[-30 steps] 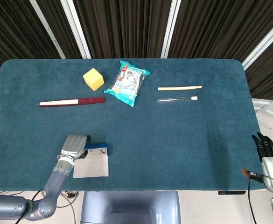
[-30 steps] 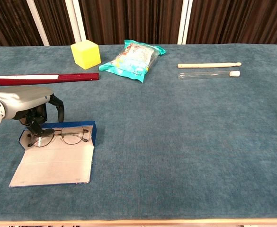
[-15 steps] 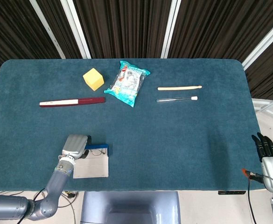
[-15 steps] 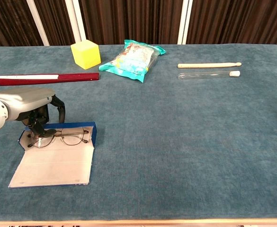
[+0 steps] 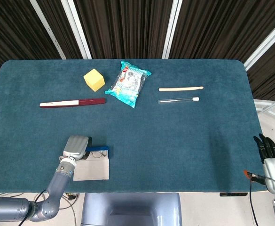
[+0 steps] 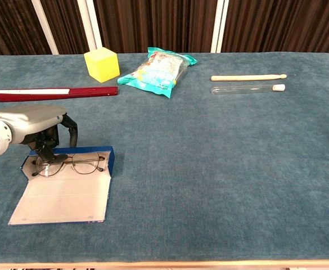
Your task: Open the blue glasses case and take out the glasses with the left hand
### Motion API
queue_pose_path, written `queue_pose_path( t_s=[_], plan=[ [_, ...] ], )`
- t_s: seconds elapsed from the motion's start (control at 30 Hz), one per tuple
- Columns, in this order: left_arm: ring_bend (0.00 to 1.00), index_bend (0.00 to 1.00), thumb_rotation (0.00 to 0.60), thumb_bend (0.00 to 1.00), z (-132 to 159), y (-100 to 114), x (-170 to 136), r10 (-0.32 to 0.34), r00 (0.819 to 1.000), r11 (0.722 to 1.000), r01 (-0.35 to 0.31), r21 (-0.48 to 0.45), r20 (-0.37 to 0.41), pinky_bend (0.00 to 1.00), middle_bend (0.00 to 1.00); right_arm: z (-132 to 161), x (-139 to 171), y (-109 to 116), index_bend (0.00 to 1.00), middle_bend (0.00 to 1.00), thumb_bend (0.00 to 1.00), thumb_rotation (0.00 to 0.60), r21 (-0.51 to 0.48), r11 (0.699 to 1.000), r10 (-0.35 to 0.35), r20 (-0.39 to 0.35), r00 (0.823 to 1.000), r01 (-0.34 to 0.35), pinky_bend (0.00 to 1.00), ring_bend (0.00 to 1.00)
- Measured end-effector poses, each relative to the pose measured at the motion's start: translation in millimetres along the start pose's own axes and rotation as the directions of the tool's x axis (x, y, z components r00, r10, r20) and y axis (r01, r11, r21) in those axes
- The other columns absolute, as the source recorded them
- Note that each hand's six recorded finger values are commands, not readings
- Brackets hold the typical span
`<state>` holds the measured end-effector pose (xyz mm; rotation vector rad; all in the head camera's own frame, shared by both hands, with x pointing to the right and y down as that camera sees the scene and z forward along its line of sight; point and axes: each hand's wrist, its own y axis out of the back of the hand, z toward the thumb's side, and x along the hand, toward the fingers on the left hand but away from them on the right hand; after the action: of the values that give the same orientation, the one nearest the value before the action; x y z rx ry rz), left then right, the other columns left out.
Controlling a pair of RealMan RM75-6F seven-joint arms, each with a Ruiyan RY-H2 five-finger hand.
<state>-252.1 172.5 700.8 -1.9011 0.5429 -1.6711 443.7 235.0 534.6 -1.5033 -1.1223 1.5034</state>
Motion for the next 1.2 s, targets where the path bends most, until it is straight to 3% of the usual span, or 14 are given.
queue_pose_path(
  t_s=[0.63, 1.2],
  plan=[
    [0.89, 0.56, 0.600, 0.39, -8.2, 9.7, 11.3, 0.036, 0.999, 0.999, -0.036, -0.009, -0.025, 0.95, 1.00, -1.0, -0.6, -0.6, 0.00, 0.00, 0.18, 0.600, -0.001, 1.000, 0.003, 0.006, 1.000, -0.003, 0.18, 0.00],
    [0.89, 0.56, 0.600, 0.39, -18.5, 38.6, 54.8, 0.117, 0.990, 0.993, -0.116, 0.023, -0.080, 0.95, 1.00, -1.8, -1.6, -1.5, 0.00, 0.00, 0.18, 0.600, 0.001, 1.000, 0.006, 0.011, 1.000, -0.006, 0.18, 0.00]
  ],
)
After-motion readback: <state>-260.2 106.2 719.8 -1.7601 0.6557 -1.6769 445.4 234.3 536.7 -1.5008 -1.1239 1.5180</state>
